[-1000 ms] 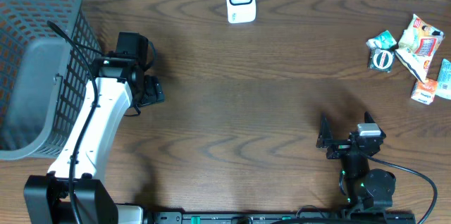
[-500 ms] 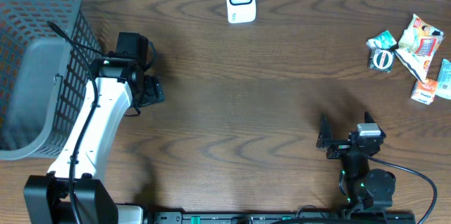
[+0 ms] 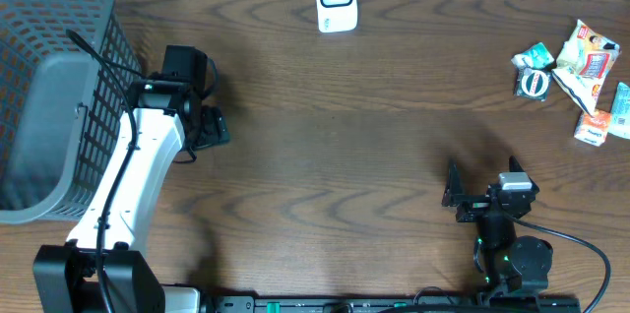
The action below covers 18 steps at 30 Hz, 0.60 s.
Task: Scan the item barcode
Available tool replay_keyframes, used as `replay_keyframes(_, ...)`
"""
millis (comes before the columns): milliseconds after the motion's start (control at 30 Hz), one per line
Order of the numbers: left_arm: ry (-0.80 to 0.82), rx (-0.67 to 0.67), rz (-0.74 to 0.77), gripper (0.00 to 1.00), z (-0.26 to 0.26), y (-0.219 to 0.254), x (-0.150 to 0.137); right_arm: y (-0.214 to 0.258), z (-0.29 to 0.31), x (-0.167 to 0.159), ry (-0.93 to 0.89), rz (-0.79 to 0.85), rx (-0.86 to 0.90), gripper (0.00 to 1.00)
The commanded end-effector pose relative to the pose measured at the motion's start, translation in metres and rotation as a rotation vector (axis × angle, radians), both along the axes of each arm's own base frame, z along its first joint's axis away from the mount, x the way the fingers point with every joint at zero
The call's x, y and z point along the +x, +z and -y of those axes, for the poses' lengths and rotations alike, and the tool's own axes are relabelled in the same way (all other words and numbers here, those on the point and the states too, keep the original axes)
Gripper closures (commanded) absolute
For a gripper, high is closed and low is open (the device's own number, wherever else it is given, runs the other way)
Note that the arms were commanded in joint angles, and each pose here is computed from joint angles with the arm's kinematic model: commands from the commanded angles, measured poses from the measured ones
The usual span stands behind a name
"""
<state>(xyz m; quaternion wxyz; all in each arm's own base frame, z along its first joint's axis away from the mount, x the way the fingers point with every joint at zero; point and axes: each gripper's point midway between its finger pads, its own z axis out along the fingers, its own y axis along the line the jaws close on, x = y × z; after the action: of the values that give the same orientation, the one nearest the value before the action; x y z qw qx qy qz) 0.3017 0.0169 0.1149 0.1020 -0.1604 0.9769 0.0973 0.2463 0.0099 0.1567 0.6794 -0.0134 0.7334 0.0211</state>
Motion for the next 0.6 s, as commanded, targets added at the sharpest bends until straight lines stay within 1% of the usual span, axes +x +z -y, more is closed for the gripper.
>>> replay_keyframes(0, 0.014, -0.019, 0.003, 0.02, 0.001, 0.006, -0.008, 0.000, -0.001, 0.000, 0.004, 0.001, -0.012, 0.01)
replay_keyframes(133, 0.017, -0.031, 0.004, 0.02, 0.002, 0.011, -0.017, 0.000, -0.001, 0.000, 0.004, 0.002, -0.012, 0.01)
replay_keyframes(267, 0.002, -0.110, 0.029, 0.02, 0.015, 0.001, -0.028, 0.000, -0.001, 0.000, 0.004, 0.002, -0.012, 0.01)
replay_keyframes(400, -0.021, -0.167, 0.136, 0.02, 0.023, -0.021, -0.032, 0.000, -0.001, 0.000, 0.004, 0.002, -0.012, 0.01)
replay_keyframes(567, -0.099, -0.238, 0.296, 0.02, 0.036, -0.046, -0.044, 0.000, -0.001, 0.000, 0.004, 0.002, -0.012, 0.01)
